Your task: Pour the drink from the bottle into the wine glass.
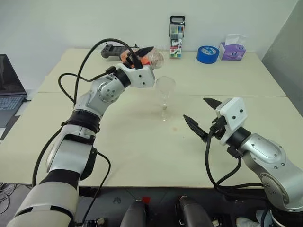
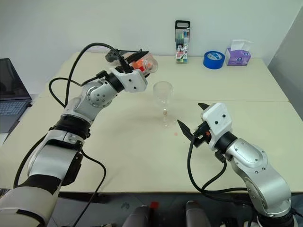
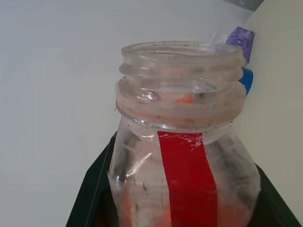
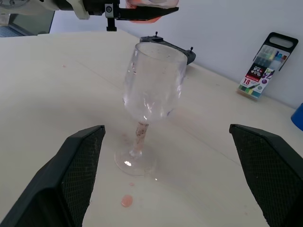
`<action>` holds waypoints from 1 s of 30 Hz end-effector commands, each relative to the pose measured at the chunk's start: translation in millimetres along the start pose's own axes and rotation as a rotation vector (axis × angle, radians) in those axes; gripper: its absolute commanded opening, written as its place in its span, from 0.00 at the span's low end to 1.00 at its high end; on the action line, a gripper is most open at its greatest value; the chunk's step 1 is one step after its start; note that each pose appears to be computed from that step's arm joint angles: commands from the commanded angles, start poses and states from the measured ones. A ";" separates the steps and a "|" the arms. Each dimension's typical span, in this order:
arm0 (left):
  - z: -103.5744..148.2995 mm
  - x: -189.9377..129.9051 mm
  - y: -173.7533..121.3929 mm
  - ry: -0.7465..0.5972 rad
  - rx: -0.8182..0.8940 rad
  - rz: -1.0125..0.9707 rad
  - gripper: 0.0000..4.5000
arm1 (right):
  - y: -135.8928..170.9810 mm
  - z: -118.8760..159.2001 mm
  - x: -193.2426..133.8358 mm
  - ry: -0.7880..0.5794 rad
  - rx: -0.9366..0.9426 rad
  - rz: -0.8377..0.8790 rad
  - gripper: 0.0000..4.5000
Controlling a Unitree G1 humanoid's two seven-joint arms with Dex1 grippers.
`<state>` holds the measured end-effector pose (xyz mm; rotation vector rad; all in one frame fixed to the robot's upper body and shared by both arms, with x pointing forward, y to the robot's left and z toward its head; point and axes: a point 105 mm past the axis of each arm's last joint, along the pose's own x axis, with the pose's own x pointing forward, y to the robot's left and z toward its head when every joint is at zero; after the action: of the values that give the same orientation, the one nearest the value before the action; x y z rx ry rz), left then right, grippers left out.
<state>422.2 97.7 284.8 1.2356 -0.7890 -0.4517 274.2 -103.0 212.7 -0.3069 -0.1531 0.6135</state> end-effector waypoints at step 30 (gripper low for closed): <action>2.1 9.8 12.6 -0.058 0.318 -0.042 0.38 | -10.2 12.8 2.1 -0.031 -0.064 -0.003 1.00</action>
<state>429.7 95.3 269.6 1.5481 -0.8289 -0.4762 280.9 -104.9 216.1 -0.3389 -0.1501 0.6235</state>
